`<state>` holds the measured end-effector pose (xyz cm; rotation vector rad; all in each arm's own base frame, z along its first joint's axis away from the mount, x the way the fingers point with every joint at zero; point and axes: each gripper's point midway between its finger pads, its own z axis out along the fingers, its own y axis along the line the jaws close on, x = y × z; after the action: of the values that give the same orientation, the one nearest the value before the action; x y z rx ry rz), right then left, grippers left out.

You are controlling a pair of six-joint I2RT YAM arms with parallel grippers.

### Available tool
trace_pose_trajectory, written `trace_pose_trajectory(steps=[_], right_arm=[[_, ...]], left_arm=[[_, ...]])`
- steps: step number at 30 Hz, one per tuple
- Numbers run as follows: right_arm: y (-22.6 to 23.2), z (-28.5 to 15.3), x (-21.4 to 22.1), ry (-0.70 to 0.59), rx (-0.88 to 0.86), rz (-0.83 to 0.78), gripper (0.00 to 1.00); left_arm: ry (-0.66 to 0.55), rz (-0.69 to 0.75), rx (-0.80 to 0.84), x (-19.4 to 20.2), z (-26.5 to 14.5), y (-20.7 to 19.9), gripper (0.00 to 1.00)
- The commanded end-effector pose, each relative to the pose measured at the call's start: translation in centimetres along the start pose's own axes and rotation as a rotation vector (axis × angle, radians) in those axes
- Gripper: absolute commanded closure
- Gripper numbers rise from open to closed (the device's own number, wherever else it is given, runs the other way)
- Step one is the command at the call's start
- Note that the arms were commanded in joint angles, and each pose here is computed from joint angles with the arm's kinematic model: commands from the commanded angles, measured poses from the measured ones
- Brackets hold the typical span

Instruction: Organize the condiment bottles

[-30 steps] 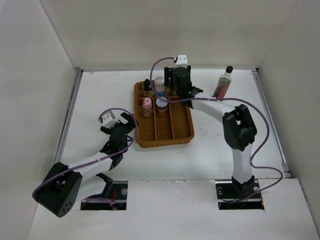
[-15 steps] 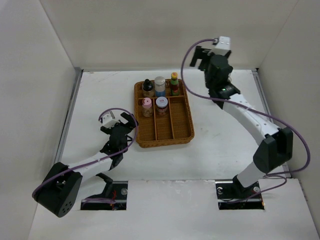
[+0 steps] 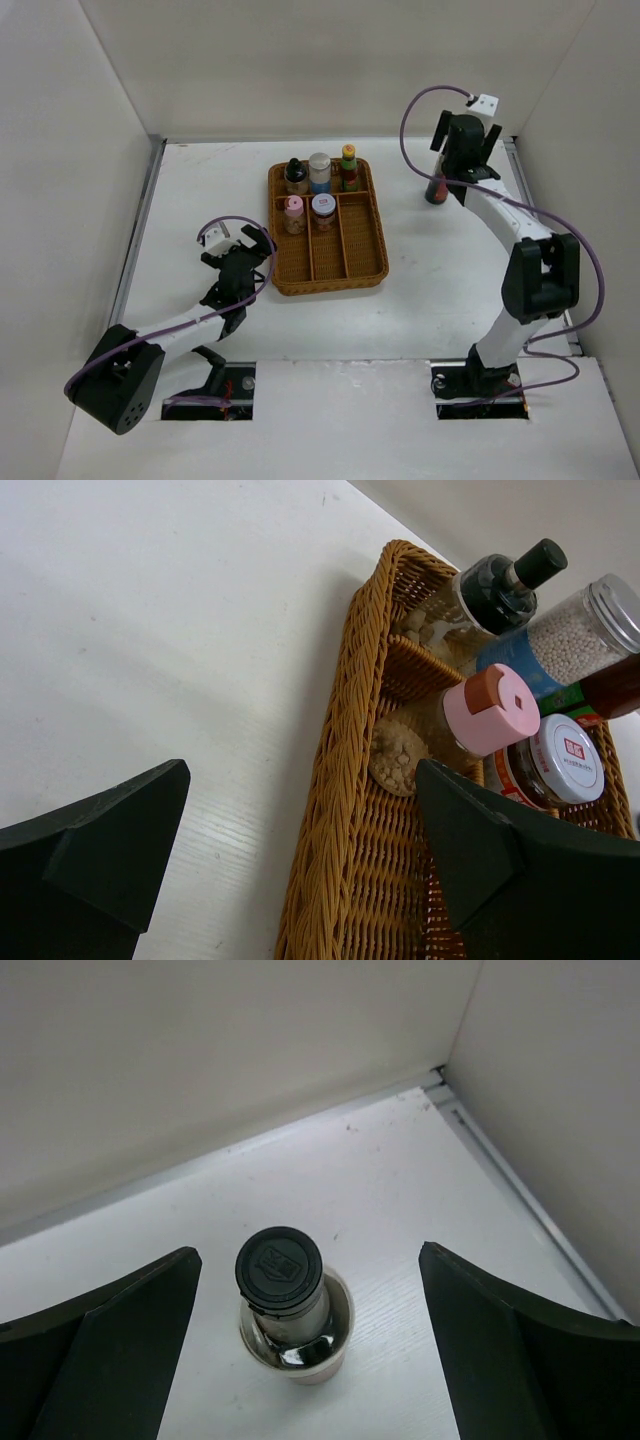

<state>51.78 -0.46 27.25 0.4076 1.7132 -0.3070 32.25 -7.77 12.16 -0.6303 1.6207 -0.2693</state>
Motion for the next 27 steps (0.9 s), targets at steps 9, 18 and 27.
trace_pose_trajectory(steps=[9, 18, 27], right_arm=[[-1.1, 0.3, -2.5, -0.108, -0.011, 0.094, 0.72], [2.9, -9.3, -9.8, -0.267, -0.188, 0.155, 0.75], [13.1, -17.0, -9.7, -0.259, -0.498, 0.157, 0.74]], left_arm=[[-0.034, -0.054, 0.037, -1.2, 0.1, -1.2, 0.00], [-0.034, -0.053, 0.035, -1.3, 0.1, -1.1, 0.00], [-0.063, -0.070, 0.025, -2.2, -0.1, -0.7, 0.00]])
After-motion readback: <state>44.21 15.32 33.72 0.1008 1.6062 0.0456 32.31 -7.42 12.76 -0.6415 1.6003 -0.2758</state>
